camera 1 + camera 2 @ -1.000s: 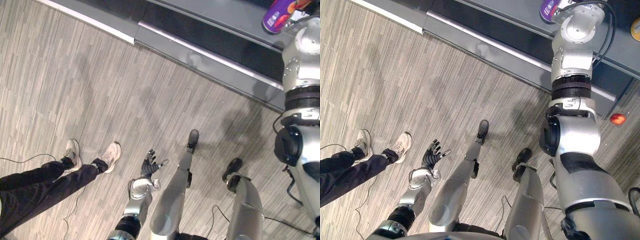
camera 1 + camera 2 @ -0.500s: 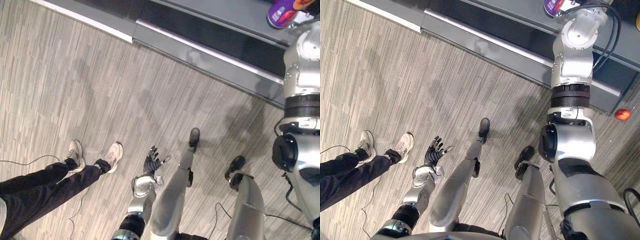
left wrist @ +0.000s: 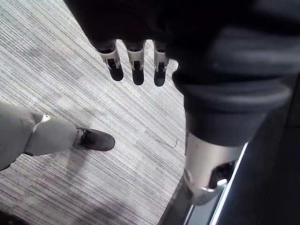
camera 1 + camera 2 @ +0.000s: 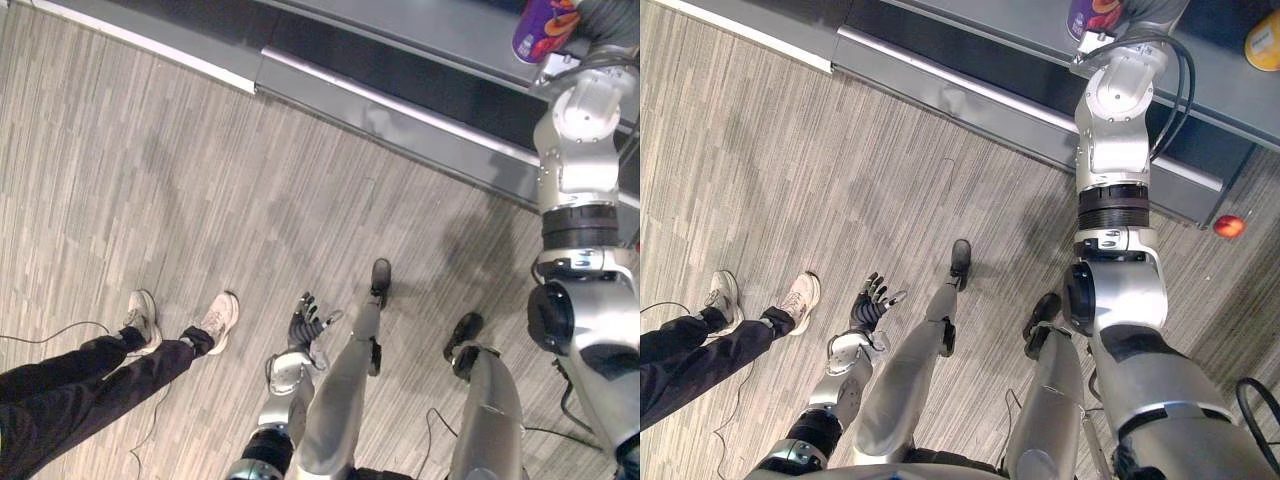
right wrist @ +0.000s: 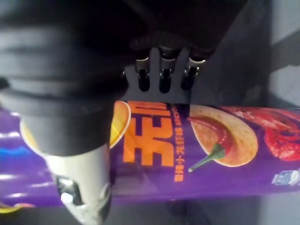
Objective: Put the gum and the chips on the shelf.
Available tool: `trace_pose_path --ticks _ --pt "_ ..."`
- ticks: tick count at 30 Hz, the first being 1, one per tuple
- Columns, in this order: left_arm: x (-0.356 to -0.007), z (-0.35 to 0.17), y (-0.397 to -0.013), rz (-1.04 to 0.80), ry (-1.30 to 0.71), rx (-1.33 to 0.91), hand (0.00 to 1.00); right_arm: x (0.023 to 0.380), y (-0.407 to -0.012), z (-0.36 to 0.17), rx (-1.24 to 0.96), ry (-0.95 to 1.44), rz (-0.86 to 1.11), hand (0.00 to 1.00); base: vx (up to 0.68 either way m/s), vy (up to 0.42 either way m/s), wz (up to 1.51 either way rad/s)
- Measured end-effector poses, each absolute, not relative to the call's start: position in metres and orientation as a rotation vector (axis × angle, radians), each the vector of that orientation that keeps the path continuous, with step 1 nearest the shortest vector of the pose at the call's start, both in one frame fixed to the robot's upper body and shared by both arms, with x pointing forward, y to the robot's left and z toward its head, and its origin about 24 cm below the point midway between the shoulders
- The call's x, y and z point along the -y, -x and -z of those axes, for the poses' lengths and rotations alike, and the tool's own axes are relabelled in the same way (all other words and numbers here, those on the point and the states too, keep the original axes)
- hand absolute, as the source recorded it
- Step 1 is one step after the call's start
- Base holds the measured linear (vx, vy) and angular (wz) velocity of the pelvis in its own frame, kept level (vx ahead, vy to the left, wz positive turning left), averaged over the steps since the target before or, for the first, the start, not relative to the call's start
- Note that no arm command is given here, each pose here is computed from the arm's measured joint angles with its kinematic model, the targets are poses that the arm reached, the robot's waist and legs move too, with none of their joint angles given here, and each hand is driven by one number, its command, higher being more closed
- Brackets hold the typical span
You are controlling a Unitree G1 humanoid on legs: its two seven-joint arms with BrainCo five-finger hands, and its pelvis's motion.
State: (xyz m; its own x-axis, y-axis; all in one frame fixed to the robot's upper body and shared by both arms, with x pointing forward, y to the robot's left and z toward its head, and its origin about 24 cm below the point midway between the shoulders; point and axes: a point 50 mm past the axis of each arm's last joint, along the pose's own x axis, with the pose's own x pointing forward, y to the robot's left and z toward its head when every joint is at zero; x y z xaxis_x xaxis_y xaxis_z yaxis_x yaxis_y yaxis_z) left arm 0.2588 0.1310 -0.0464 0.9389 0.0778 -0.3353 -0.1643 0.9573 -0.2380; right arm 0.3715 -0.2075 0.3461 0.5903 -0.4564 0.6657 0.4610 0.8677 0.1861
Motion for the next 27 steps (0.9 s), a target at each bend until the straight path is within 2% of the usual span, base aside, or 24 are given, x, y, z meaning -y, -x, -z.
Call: trace_pose_path --ticks 15,20,27 --pt "-0.131 0.050 -0.256 -0.126 0.267 -0.348 0.00 0.198 -0.383 -0.302 0.640 0.013 0.488 0.00 -0.01 -0.039 -0.06" --pt "-0.138 0.064 -0.249 -0.159 0.259 -0.417 0.00 0.182 -0.389 -0.263 0.541 0.038 0.424 0.00 0.00 -0.048 -0.12" --pt "-0.153 0.101 -0.222 -0.216 0.247 -0.630 0.00 0.162 -0.387 -0.189 0.349 0.077 0.296 0.00 0.04 -0.066 -0.16"
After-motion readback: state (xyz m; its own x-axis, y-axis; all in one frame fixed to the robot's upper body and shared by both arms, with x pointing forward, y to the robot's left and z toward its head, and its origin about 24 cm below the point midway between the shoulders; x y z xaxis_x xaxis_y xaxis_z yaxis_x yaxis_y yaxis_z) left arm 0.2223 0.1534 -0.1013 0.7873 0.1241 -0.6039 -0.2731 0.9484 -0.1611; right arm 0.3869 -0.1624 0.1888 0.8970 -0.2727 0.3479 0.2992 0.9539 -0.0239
